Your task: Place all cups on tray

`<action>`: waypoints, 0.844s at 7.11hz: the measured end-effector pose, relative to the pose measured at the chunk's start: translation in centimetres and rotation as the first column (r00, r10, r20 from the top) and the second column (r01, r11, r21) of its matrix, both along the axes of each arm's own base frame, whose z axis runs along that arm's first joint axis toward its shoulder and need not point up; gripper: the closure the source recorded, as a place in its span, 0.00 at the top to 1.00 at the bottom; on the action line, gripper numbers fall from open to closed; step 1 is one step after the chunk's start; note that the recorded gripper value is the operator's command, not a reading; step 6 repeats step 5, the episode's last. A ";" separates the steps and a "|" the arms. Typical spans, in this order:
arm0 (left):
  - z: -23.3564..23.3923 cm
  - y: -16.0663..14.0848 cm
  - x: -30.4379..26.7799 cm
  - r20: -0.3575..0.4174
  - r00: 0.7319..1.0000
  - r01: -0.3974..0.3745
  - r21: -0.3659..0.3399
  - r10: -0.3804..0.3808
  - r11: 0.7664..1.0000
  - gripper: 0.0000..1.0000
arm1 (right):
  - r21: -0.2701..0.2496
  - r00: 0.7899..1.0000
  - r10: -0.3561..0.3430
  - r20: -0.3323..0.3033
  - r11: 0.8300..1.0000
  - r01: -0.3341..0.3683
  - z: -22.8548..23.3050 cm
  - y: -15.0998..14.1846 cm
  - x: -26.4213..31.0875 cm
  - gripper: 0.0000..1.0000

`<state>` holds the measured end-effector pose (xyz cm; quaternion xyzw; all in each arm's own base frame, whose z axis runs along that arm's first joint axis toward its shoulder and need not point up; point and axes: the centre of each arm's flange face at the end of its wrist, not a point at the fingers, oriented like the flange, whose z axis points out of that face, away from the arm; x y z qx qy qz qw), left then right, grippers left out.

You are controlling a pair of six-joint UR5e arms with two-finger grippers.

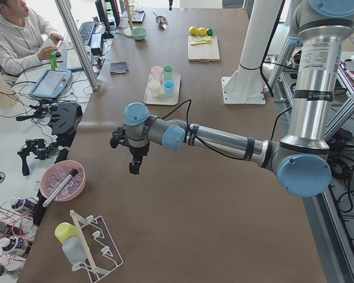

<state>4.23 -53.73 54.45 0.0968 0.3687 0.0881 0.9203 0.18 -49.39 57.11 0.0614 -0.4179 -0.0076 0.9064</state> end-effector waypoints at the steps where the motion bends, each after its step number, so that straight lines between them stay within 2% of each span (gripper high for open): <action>1: 0.2 0.0 -0.1 0.003 1.000 0.002 -0.003 -0.002 1.000 0.98 | 0.004 1.000 -0.001 0.000 1.000 0.001 -0.2 -0.1 0.0 1.00; 6: 0.8 0.4 -0.4 0.006 1.000 0.004 -0.012 -0.004 1.000 0.98 | 0.011 1.000 -0.016 0.005 1.000 0.016 -0.6 -0.4 -0.8 1.00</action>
